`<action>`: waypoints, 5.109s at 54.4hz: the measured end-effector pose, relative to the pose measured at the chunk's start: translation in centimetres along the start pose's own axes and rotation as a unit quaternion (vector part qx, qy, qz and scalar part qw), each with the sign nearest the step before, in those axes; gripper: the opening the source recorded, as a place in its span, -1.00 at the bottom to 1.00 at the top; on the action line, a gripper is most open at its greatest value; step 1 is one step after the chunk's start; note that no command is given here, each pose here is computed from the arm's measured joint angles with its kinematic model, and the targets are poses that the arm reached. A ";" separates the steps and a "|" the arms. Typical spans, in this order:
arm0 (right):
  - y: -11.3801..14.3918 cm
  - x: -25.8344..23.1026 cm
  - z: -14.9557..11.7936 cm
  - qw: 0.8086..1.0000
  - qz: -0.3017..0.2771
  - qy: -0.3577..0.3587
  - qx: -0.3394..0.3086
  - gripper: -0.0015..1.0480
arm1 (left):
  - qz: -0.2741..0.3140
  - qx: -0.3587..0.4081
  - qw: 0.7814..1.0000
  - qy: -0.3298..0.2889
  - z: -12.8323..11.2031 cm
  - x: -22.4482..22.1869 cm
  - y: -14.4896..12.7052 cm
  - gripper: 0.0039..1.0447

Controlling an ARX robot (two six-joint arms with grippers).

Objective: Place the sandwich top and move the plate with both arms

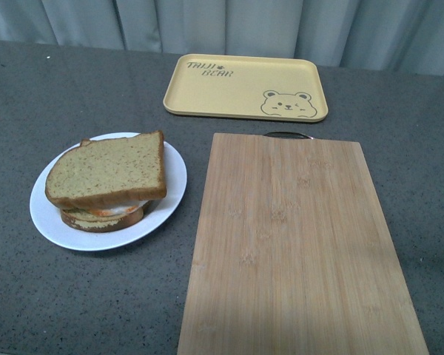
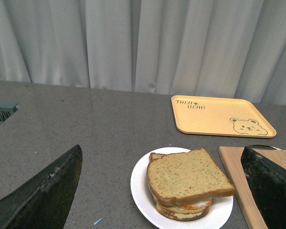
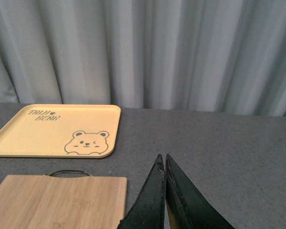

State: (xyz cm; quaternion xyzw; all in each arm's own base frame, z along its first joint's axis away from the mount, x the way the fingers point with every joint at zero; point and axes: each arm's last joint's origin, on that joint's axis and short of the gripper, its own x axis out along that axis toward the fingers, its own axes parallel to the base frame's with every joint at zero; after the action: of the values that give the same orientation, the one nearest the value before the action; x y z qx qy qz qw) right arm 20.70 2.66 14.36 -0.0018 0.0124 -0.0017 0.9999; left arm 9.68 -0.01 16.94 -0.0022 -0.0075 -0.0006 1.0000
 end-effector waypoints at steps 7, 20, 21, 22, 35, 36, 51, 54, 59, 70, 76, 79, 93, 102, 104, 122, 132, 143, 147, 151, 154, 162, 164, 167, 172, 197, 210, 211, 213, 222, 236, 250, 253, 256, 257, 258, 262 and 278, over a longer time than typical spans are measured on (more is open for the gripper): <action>-0.6 -1.5 0.3 1.000 0.002 0.000 0.000 -0.98 | 0.000 0.000 1.000 0.000 0.0 0.0 0.0 0.88; -1.5 -3.7 1.6 1.000 0.004 -0.002 0.001 -0.98 | 0.000 0.000 1.000 0.000 0.0 0.0 0.0 0.88; -1.7 -3.9 1.7 1.000 0.006 -0.004 0.001 -0.98 | 0.000 0.000 1.000 0.000 0.0 0.0 0.0 0.88; -1.8 -4.0 1.7 1.000 0.008 -0.004 0.001 -0.98 | 0.000 0.000 1.000 0.000 0.0 0.0 0.0 0.88; -2.6 -5.9 1.6 1.000 0.004 -0.004 0.002 -0.98 | 0.000 0.000 1.000 0.000 0.0 0.0 0.0 0.88; -2.6 -6.0 1.6 1.000 0.003 -0.004 0.002 -0.98 | 0.000 0.000 1.000 0.000 0.0 0.0 0.0 0.88; -2.7 -7.4 1.9 1.000 0.003 -0.010 0.002 -0.98 | 0.000 0.000 1.000 0.000 0.0 0.0 0.0 0.88; -2.7 -7.6 2.0 1.000 0.003 -0.011 0.002 -0.98 | 0.000 0.000 1.000 0.000 0.0 0.0 0.0 0.88; -2.7 -8.1 2.1 1.000 0.003 -0.013 0.002 -0.98 | 0.000 0.000 1.000 0.000 0.0 0.0 0.0 0.88; -2.7 -8.7 2.2 1.000 0.003 -0.016 0.002 -0.98 | 0.000 0.000 1.000 0.000 0.0 0.0 0.0 0.88; -2.7 -9.0 2.2 1.000 0.003 -0.016 0.002 -0.98 | 0.000 0.000 1.000 0.000 0.0 0.0 0.0 0.88; -2.7 -9.1 2.2 1.000 0.004 -0.016 0.002 -0.98 | 0.000 0.000 1.000 0.000 0.0 0.0 0.0 0.88; -2.7 -9.6 2.2 1.000 0.004 -0.016 0.002 -0.98 | 0.000 0.000 1.000 0.000 0.0 0.0 0.0 0.88; -2.7 -9.9 2.2 1.000 0.004 -0.016 0.002 -0.98 | 0.000 0.000 1.000 0.000 0.0 0.0 0.0 0.88; -2.7 -9.9 2.2 1.000 0.004 -0.017 0.002 -0.98 | 0.000 0.000 1.000 0.000 0.0 0.0 0.0 0.88; -2.7 -11.0 1.8 1.000 0.004 -0.013 0.001 -0.69 | 0.000 0.000 1.000 0.000 0.0 0.0 0.0 0.88; -2.7 -11.0 1.8 1.000 0.004 -0.013 0.001 -0.12 | 0.000 0.000 1.000 0.000 0.0 0.0 0.0 0.88; -2.7 -11.0 1.8 1.000 0.004 -0.013 0.001 0.59 | 0.055 -0.042 0.992 0.107 -0.2 0.3 0.2 0.88; -2.7 -11.0 1.8 1.000 0.005 -0.013 0.001 0.82 | 0.065 -0.077 0.982 0.160 -0.2 1.3 0.4 0.88; -2.7 -11.0 1.8 1.000 0.004 -0.013 0.001 0.82 | 0.059 -0.113 0.975 0.180 0.2 2.7 0.6 0.88; -2.7 -11.0 1.8 1.000 0.004 -0.013 0.001 0.81 | 0.058 -0.134 0.970 0.193 0.4 3.8 0.9 0.88; -2.7 -11.0 1.8 1.000 0.004 -0.013 0.001 0.82 | 0.058 -0.202 0.944 0.254 -0.4 7.0 1.4 0.88; -2.7 -11.0 1.8 1.000 0.004 -0.013 0.001 0.82 | 0.058 -0.228 0.931 0.279 -1.2 7.9 1.5 0.88; -2.7 -11.0 1.8 1.000 0.004 -0.013 0.001 0.82 | 0.065 -0.258 0.914 0.307 -2.4 8.9 1.7 0.88; -2.7 -11.0 1.8 1.000 0.004 -0.013 0.001 0.82 | 0.090 -0.311 0.886 0.331 -4.3 10.1 2.3 0.88; -2.7 -11.0 1.8 1.000 0.004 -0.013 0.001 0.82 | 0.128 -0.414 0.799 0.416 -10.6 14.7 3.2 0.88; -2.7 -11.0 1.8 1.000 0.004 -0.013 0.001 0.82 | 0.131 -0.415 0.786 0.440 -11.9 15.7 3.3 0.88; -2.7 -11.0 1.8 1.000 0.004 -0.013 0.001 0.82 | 0.130 -0.414 0.785 0.442 -12.0 15.9 3.3 0.88; -2.7 -11.0 1.8 1.000 0.004 -0.013 0.001 0.82 | 0.129 -0.412 0.785 0.444 -12.1 16.2 3.3 0.88; -2.7 -11.0 1.8 1.000 0.004 -0.013 0.001 0.82 | 0.128 -0.408 0.772 0.471 -12.5 17.5 3.2 0.38; -2.7 -11.0 1.8 1.000 0.004 -0.013 0.001 0.82 | 0.111 -0.414 0.769 0.475 -12.9 19.9 3.0 -0.38; -2.7 -11.0 1.8 1.000 0.004 -0.013 0.001 0.82 | 0.061 -0.443 0.765 0.464 -12.7 21.4 2.5 -0.91; -2.7 -11.0 1.8 1.000 0.004 -0.013 0.001 0.82 | 0.055 -0.444 0.766 0.461 -12.6 21.5 2.5 -0.91; -2.7 -11.0 1.8 1.000 0.004 -0.013 0.001 0.82 | 0.048 -0.449 0.766 0.457 -12.6 21.5 2.5 -0.91; -2.7 -11.0 1.8 1.000 0.004 -0.013 0.001 0.82 | 0.045 -0.452 0.767 0.454 -12.7 21.4 2.5 -0.91; -2.7 -11.0 1.8 1.000 0.004 -0.013 0.001 0.82 | 0.043 -0.453 0.766 0.454 -12.7 21.2 2.6 -0.91; -2.7 -11.0 1.8 1.000 0.004 -0.013 0.001 0.82 | 0.032 -0.463 0.766 0.445 -12.7 20.9 2.7 -0.92; -2.7 -11.0 1.8 1.000 0.004 -0.013 0.001 0.82 | -0.029 -0.513 0.767 0.385 -12.7 18.7 3.0 -0.93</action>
State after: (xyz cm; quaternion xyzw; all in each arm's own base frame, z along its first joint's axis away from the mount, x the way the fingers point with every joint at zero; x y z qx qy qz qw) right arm 9.77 0.03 16.48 -0.0003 -0.0009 0.0025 1.0000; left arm 28.60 2.96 4.49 -0.5138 0.3798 -0.0343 0.7685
